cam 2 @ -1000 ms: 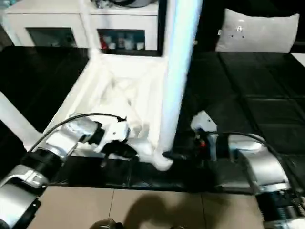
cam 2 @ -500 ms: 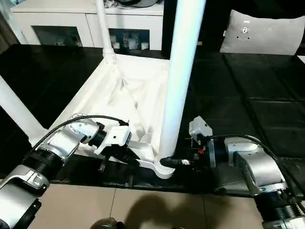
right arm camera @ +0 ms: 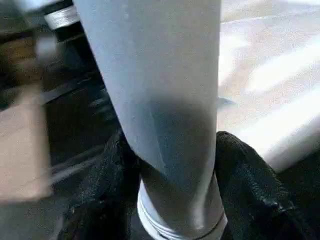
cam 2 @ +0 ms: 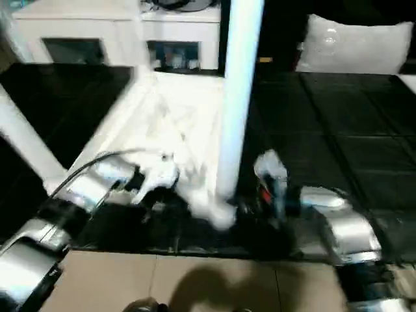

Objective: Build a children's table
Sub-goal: Rotate leg to tighten

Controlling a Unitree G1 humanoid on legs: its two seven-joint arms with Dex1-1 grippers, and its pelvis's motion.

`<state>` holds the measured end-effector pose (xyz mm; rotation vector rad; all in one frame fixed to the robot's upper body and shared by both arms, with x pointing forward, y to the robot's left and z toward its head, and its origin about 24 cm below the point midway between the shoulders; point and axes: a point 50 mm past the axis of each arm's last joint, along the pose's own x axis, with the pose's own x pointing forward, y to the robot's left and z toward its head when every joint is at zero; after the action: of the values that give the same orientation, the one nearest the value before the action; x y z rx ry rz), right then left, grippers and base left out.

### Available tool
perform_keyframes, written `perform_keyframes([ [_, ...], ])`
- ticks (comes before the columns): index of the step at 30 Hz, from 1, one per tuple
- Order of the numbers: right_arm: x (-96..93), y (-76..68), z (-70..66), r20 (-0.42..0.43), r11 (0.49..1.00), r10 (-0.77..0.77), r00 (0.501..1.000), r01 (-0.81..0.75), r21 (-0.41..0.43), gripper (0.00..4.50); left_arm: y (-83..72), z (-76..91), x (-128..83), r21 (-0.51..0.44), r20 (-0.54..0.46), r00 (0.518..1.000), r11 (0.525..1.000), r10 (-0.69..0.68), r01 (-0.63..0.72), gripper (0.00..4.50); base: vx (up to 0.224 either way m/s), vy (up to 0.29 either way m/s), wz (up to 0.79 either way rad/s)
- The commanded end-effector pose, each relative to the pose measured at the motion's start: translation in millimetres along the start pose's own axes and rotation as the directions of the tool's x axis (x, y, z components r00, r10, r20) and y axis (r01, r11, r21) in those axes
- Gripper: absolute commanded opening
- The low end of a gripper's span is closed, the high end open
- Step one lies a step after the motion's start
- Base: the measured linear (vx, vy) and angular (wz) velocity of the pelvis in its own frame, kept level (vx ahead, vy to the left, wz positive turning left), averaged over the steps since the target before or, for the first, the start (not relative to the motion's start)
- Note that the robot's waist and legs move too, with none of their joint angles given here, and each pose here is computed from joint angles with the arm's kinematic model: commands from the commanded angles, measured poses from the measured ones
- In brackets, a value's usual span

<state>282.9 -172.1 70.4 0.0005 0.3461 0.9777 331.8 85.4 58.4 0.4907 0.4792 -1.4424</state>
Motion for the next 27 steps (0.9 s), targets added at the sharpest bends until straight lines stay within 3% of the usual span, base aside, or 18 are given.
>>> perform_keyframes([
  [1,26.7,6.1,0.6,-0.018,0.998,-0.057,0.998,0.058,0.020,1.94,3.6,34.7,18.8,0.009,0.110,0.992,0.998,0.059,-0.060,0.00,0.000,0.000,0.00],
  [3,34.7,0.6,1.8,-0.026,0.984,-0.176,0.984,0.177,0.035,1.94,4.6,41.1,25.8,-0.021,0.123,0.988,0.996,0.094,-0.092,0.00,0.000,0.000,0.00],
  [5,43.4,-5.3,3.3,-0.033,0.945,-0.309,0.950,0.311,0.101,1.94,5.6,50.2,35.2,-0.041,0.137,0.980,0.989,0.145,-0.141,0.00,0.000,0.000,0.00],
  [6,44.8,-5.7,4.0,-0.031,0.938,-0.328,0.944,0.329,0.110,1.94,5.6,52.2,37.1,-0.046,0.141,0.978,0.988,0.155,-0.150,0.00,0.000,0.000,0.00],
  [9,47.0,-2.0,7.1,0.011,0.945,-0.319,0.948,0.317,0.084,2.61,3.7,56.6,42.0,-0.045,0.154,0.976,0.988,0.154,-0.148,0.00,0.000,0.000,0.00],
  [12,44.5,-0.9,7.7,0.036,0.948,-0.312,0.949,0.308,0.082,2.81,2.7,56.2,42.6,-0.029,0.152,0.977,0.989,0.148,-0.145,0.00,0.000,0.000,0.00],
  [18,23.0,-8.3,7.7,0.048,0.961,-0.276,0.960,0.275,0.021,3.39,-0.5,39.8,27.7,0.043,0.132,0.988,0.996,0.074,-0.081,0.00,0.000,0.000,0.00],
  [21,10.9,-10.5,6.7,0.032,0.977,-0.207,0.978,0.208,-0.042,3.54,-1.7,31.1,19.4,0.086,0.112,0.993,0.995,0.038,-0.047,0.00,0.000,0.000,0.00],
  [22,1.8,-11.4,7.2,0.027,0.986,-0.150,0.988,0.151,-0.069,3.82,-4.8,25.9,13.6,0.114,0.105,0.994,0.993,-0.017,0.005,0.00,0.000,0.000,0.00],
  [27,-15.6,-8.2,6.7,-0.028,0.994,-0.005,1.000,0.001,-0.114,4.18,-10.7,18.4,2.9,0.159,0.084,0.989,0.982,-0.118,0.104,0.00,0.000,0.000,0.00],
])
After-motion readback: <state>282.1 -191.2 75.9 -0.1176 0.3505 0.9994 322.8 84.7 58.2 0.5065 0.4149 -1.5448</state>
